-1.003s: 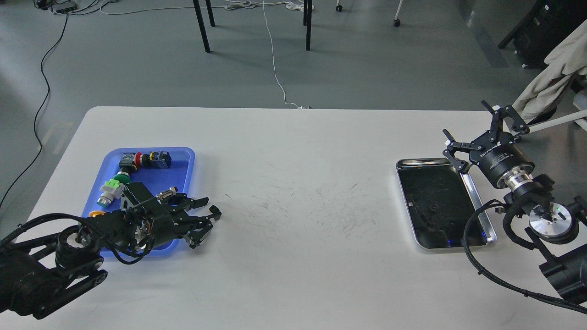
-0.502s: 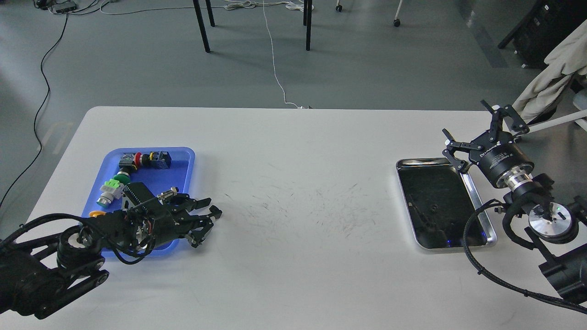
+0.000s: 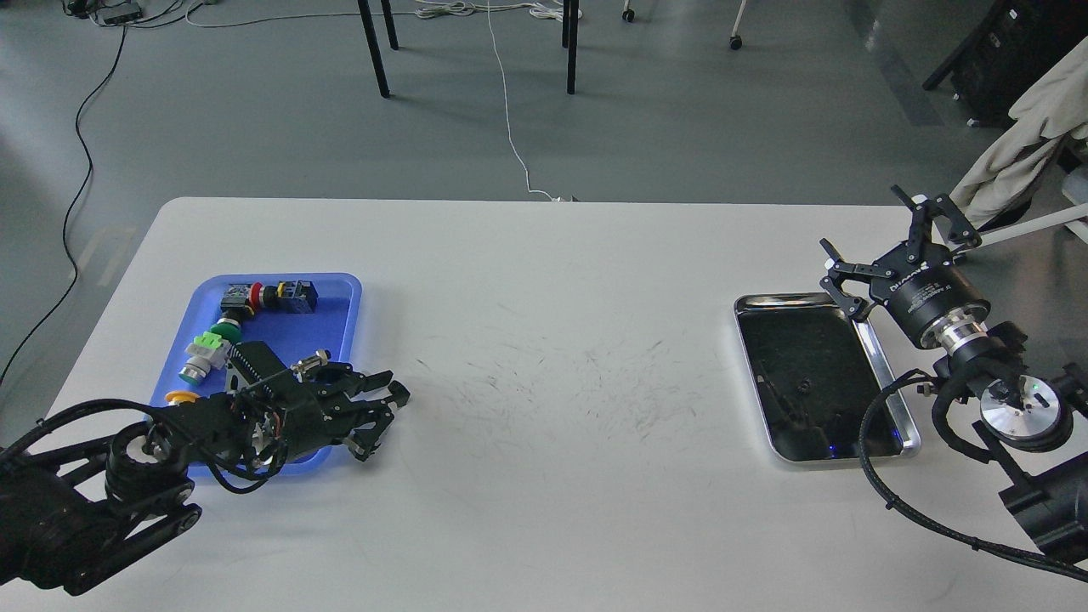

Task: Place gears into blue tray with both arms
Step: 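Close the left gripper on the black part, then carry the black part into the blue tray and open the left gripper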

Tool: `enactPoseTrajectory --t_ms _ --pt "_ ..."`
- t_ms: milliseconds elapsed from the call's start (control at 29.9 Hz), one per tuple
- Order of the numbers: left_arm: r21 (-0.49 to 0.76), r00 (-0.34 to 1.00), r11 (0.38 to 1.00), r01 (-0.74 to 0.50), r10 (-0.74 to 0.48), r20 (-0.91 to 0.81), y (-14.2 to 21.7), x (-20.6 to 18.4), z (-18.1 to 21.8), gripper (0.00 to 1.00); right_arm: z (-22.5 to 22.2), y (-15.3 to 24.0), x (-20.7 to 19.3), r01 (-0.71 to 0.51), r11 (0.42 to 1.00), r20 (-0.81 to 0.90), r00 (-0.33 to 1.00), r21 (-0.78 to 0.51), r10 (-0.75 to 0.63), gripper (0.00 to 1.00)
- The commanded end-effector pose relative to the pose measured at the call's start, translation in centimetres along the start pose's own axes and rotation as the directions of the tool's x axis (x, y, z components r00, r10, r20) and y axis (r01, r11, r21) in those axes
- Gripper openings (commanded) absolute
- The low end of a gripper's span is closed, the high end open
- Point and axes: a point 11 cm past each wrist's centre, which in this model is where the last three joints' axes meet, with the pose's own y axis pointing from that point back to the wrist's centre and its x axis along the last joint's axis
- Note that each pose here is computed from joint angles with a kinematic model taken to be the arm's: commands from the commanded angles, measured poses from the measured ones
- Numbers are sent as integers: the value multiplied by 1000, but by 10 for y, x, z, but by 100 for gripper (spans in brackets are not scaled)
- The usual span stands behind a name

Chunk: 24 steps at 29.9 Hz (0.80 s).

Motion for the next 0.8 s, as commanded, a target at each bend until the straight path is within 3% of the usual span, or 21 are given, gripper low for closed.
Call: enactPoseTrajectory --t_ms 0,301,769 --pt "3 1000 1000 0 0 0 0 0 -1 31 0 1 1 -3 1000 0 1000 -1 3 95" --pt "3 1000 1000 1 -1 1 0 0 -1 30 1 0 1 -2 1000 1 1000 0 2 95" --pt "11 1000 1000 -1 1 3 1 1 -3 21 1 0 0 -1 1000 1 1000 0 1 95"
